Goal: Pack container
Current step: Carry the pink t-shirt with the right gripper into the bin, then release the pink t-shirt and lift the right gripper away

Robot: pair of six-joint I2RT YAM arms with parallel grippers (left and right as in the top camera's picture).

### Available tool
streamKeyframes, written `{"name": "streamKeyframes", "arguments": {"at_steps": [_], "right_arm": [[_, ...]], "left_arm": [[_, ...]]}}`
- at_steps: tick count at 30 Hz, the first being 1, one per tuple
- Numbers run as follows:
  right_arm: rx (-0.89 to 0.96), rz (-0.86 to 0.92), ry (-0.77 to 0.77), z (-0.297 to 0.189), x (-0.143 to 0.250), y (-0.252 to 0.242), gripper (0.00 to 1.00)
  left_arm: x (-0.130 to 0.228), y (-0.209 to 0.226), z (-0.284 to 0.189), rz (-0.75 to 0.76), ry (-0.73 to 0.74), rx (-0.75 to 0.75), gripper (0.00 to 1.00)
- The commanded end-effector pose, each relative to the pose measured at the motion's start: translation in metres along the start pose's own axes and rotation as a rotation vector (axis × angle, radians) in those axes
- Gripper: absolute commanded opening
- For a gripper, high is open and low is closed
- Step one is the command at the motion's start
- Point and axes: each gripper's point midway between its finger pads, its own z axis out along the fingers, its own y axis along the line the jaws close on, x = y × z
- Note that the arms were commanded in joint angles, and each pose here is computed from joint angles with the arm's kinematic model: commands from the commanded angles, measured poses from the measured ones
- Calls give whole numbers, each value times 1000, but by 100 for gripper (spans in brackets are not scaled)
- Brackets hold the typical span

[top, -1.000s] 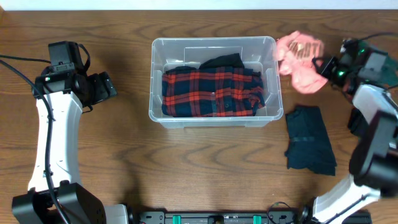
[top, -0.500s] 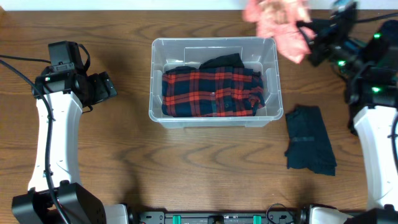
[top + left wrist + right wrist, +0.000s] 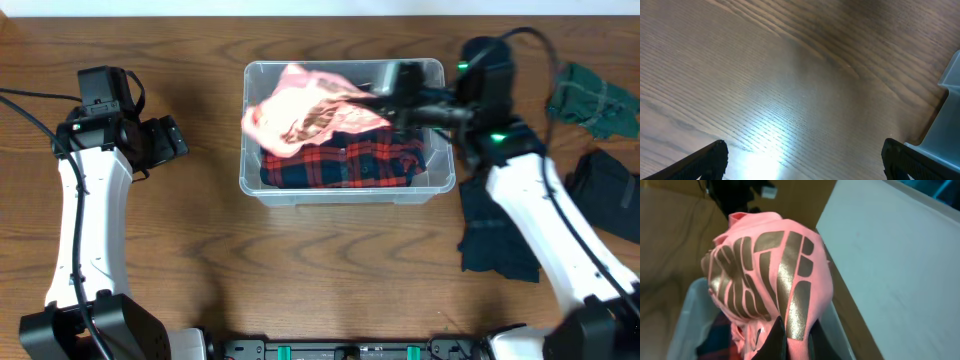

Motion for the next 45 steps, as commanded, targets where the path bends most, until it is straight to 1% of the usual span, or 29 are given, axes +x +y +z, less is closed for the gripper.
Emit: {"name": "streamKeyframes", "arguments": {"at_steps": [1, 5, 10, 14, 18, 24, 25, 26, 28, 29, 31, 34, 38, 41, 43, 45], "right_arm": [[31, -77, 36, 26, 14, -4, 1], [127, -83, 62, 49, 29, -21, 1], [254, -59, 62, 60, 44, -48, 1], [287, -50, 88, 66, 60, -54, 1], [279, -36, 104, 72, 75, -53, 1], [298, -29, 124, 76, 89, -56, 2], [303, -28, 128, 76, 91, -57, 28], [305, -30, 127, 76, 90, -58, 46], [308, -34, 121, 75, 88, -58, 74], [314, -34, 113, 74, 84, -60, 84], [328, -21, 89, 70, 73, -63, 91], [354, -9, 54, 59, 53, -69, 96], [375, 16, 32, 43, 32, -74, 97], [389, 43, 65, 24, 29, -78, 97], [418, 133, 88, 4, 34, -86, 95], [463, 262, 113, -22, 46, -96, 95]], "left_arm": [[1, 4, 2, 8, 9, -16, 98], [1, 4, 2, 8, 10, -16, 98], [1, 4, 2, 8, 9, -16, 98], [1, 4, 2, 8, 9, -16, 98], [1, 4, 2, 7, 9, -16, 98], [1, 4, 2, 8, 9, -16, 98], [1, 4, 2, 8, 9, -16, 98], [1, 4, 2, 8, 9, -16, 98], [1, 4, 2, 7, 8, -16, 98], [1, 4, 2, 7, 7, -16, 98], [0, 3, 2, 7, 4, -15, 98], [-1, 3, 2, 7, 2, -14, 98], [-1, 3, 2, 7, 2, -14, 98], [-1, 3, 2, 7, 2, -14, 98], [-1, 3, 2, 7, 2, -14, 98], [-1, 3, 2, 7, 2, -14, 98]]}}
